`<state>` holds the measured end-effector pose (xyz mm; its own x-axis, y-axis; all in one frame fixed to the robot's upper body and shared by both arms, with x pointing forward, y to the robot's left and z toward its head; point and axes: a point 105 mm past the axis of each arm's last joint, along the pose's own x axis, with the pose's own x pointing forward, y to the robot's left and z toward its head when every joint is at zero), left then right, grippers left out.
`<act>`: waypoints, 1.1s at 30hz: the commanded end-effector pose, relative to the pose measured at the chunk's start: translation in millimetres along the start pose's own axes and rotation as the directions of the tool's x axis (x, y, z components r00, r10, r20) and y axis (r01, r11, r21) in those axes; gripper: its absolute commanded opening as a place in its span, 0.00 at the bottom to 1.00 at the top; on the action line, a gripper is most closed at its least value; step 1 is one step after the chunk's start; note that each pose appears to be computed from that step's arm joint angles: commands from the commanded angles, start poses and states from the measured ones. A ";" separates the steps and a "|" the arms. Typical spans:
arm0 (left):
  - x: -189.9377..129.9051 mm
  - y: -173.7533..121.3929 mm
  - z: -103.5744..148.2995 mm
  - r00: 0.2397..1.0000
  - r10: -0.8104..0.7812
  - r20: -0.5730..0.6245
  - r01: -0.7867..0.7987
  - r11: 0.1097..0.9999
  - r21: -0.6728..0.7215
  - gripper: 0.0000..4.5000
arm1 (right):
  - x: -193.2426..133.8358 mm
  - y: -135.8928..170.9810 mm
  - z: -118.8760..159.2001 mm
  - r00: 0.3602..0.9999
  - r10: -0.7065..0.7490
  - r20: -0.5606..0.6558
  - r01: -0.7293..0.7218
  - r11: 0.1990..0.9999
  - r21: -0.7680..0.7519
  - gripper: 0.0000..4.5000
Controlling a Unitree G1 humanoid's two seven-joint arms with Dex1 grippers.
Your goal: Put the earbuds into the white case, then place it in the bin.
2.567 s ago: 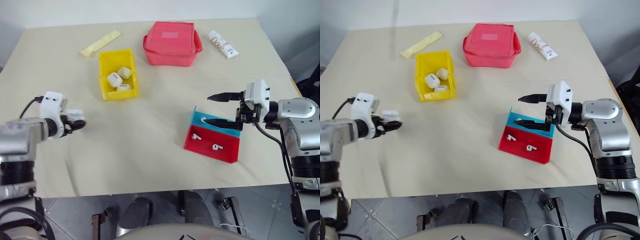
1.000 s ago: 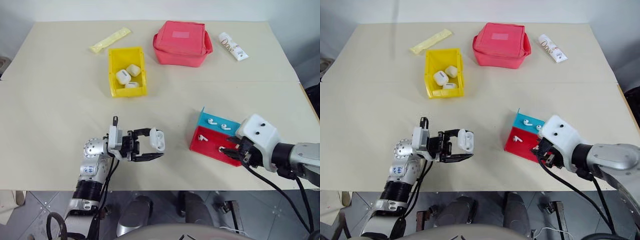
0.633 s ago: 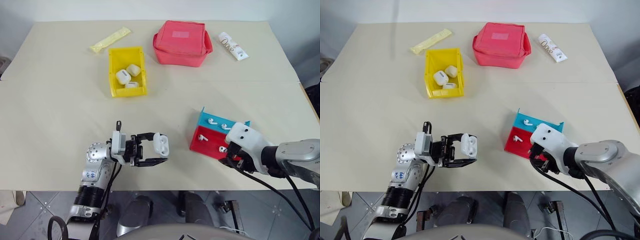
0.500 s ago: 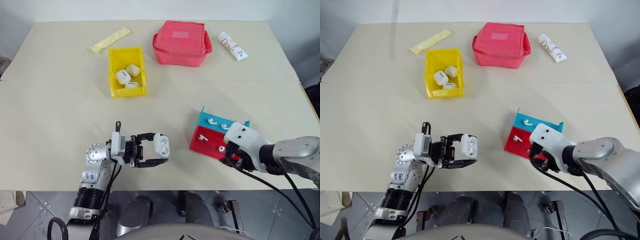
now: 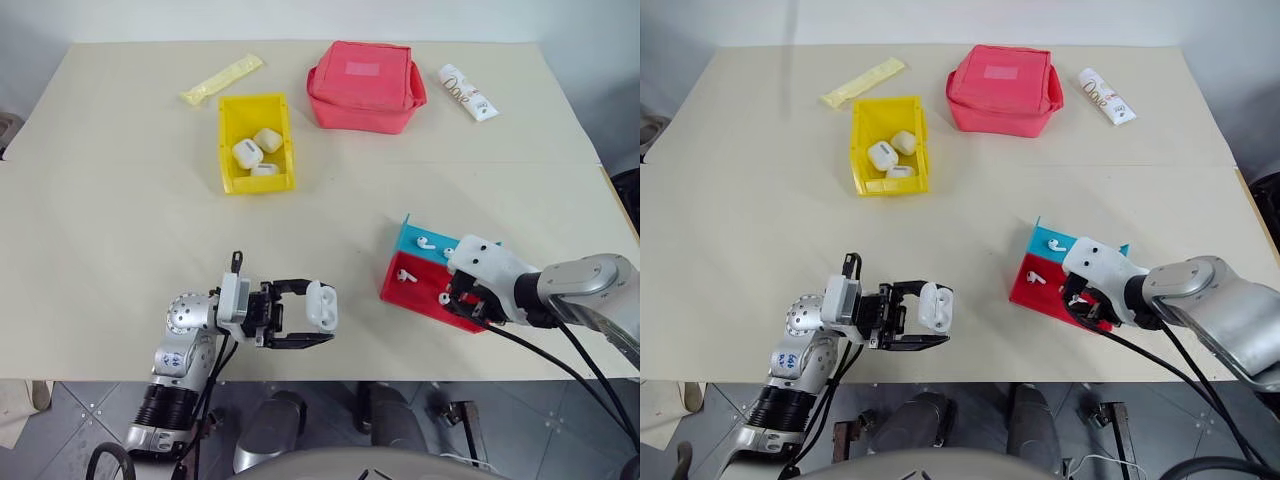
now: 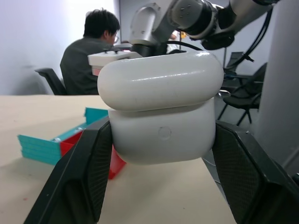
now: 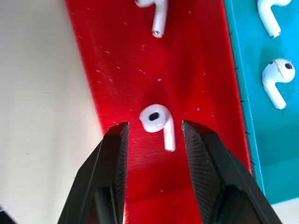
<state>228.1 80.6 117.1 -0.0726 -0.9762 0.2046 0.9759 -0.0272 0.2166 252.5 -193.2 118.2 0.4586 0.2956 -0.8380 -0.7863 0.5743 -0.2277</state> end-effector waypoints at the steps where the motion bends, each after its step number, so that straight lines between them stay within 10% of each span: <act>1: 4.8 -0.5 12.9 0.999 -0.035 0.014 0.034 0.998 0.048 0.63 | -4.0 -8.4 2.6 0.999 -0.033 0.006 0.033 0.999 -0.033 0.41; 29: 2.3 -1.6 15.5 1.000 -0.002 -0.010 0.003 0.998 0.057 0.63 | 7.5 0.8 8.8 0.998 0.038 0.044 -0.035 0.997 -0.073 0.41; 33: 1.4 -1.4 15.0 1.000 0.005 -0.014 -0.004 0.998 0.059 0.63 | 8.8 1.9 8.0 0.998 0.045 0.039 -0.042 0.996 -0.075 0.21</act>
<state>227.0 82.0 124.7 -0.0580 -0.9818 0.1806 0.9712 -0.0136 0.2380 257.1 -186.4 111.9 0.4310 0.3455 -0.8336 -0.8276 0.5194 -0.2126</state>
